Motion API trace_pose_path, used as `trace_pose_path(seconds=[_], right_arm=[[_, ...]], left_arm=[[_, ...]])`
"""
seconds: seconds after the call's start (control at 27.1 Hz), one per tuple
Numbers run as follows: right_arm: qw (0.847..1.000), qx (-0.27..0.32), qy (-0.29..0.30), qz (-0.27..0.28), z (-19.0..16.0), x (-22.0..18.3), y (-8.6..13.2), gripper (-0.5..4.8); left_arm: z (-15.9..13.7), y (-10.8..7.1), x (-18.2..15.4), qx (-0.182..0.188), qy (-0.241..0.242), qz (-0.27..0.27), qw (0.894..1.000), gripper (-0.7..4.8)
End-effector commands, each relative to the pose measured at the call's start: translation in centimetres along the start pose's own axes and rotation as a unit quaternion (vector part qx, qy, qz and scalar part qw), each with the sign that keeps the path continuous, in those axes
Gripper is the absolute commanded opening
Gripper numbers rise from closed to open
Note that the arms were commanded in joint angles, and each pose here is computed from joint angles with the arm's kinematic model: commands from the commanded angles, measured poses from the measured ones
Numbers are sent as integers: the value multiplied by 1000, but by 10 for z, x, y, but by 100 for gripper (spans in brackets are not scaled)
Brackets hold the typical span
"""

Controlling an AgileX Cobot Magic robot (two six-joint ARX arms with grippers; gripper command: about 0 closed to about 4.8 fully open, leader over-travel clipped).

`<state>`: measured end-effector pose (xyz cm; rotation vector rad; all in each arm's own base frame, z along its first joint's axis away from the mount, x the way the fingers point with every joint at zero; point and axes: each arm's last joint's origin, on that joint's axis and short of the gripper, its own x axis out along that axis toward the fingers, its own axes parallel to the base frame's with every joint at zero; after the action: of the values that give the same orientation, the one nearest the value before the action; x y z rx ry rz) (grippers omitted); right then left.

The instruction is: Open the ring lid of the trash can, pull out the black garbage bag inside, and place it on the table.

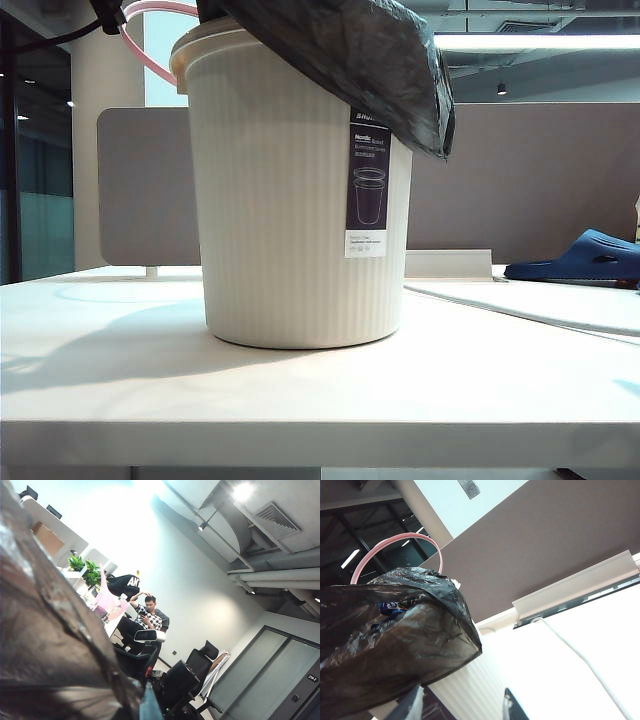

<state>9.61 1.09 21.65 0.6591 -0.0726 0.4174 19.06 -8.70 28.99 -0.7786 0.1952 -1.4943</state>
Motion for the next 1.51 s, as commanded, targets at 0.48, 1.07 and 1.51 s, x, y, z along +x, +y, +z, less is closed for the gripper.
trace_pose_path(seconds=[0.48,1.07,1.51], right_arm=[[998,-22,23,46,16,35,21,207],[989,29,67,125,-37,82,52,213],[975,137,80,159,-65,98,57,245]], left_arm=[[1,-1,0,28,-9,-1,1000,-6],[1,-1,0,30,-8,0,1000,-6],[1,-1,0,34,-8,1,999,-6]])
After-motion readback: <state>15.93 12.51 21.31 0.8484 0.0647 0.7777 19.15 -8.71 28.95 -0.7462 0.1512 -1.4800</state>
